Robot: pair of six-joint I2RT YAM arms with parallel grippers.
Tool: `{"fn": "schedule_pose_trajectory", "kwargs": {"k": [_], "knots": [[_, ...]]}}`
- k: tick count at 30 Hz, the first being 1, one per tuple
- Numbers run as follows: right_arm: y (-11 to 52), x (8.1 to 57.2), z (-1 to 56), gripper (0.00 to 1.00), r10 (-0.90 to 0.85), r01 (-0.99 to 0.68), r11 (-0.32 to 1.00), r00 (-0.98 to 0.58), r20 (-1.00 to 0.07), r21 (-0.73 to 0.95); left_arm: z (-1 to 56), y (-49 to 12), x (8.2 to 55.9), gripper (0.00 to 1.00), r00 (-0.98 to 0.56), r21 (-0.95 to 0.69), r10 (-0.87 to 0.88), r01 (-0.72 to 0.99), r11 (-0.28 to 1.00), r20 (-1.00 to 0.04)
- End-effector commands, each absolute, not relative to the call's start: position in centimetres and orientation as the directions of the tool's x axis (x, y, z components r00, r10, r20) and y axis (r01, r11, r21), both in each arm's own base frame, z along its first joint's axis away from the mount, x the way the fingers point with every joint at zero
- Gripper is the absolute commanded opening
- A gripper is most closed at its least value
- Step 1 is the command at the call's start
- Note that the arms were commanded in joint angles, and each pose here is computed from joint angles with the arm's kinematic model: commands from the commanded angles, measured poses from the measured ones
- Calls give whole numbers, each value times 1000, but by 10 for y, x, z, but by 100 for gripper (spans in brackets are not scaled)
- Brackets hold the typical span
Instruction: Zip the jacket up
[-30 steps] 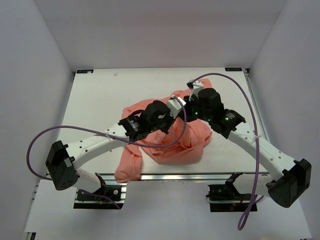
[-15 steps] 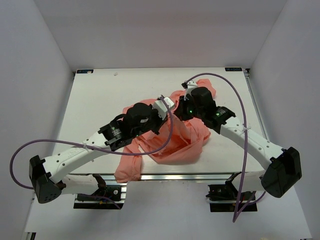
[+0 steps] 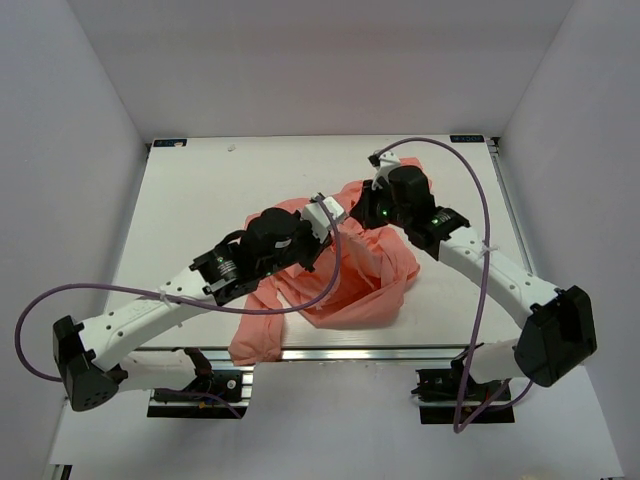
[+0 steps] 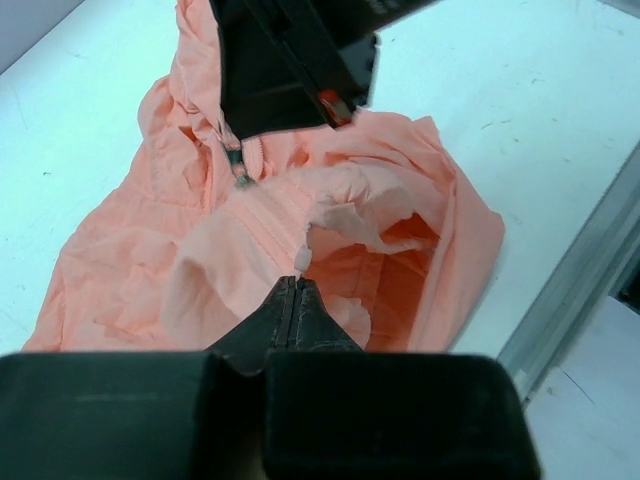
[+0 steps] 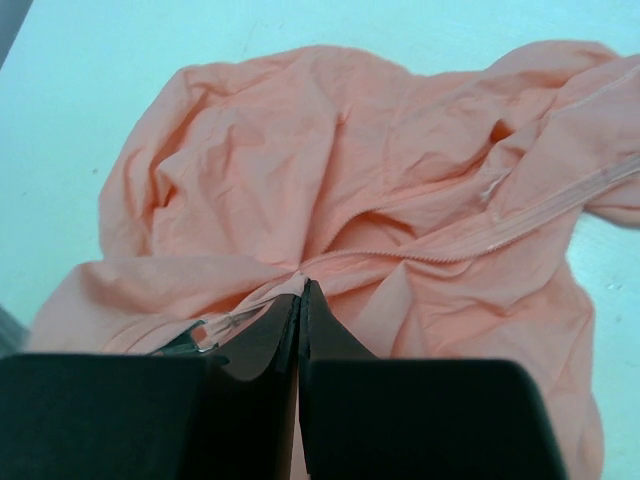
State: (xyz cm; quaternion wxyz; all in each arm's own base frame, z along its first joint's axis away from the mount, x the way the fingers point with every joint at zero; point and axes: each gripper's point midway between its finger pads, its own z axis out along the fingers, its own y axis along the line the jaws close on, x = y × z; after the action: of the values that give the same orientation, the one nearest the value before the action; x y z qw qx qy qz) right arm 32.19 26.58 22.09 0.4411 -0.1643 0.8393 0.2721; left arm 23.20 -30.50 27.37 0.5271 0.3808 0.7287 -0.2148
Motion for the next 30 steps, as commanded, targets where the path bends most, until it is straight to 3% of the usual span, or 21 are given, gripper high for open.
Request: {"fn": "schedule_pose_trajectory", "kwargs": {"k": [1, 7, 14, 21, 23, 30], "knots": [[258, 361, 233, 0, -3, -513, 814, -473, -881, 272, 315, -295, 210, 0, -110, 52, 240, 810, 584, -965], [248, 434, 252, 0, 7, -440, 881, -356, -935, 174, 309, -278, 194, 0, -188, -51, 166, 795, 605, -968], [224, 511, 294, 0, 26, -338, 936, -227, -974, 104, 257, -270, 182, 0, -355, -176, 161, 747, 641, -921], [168, 598, 314, 0, 20, -165, 985, -132, -991, 42, 210, -257, 164, 0, -530, -280, 180, 672, 686, -829], [157, 615, 340, 0, 19, -133, 991, -70, -997, 28, 204, -253, 163, 0, -552, -293, 166, 647, 704, -817], [99, 681, 335, 0, 9, 11, 1000, 22, -1000, 9, 187, -244, 161, 0, -611, -316, 147, 583, 748, -778]]}}
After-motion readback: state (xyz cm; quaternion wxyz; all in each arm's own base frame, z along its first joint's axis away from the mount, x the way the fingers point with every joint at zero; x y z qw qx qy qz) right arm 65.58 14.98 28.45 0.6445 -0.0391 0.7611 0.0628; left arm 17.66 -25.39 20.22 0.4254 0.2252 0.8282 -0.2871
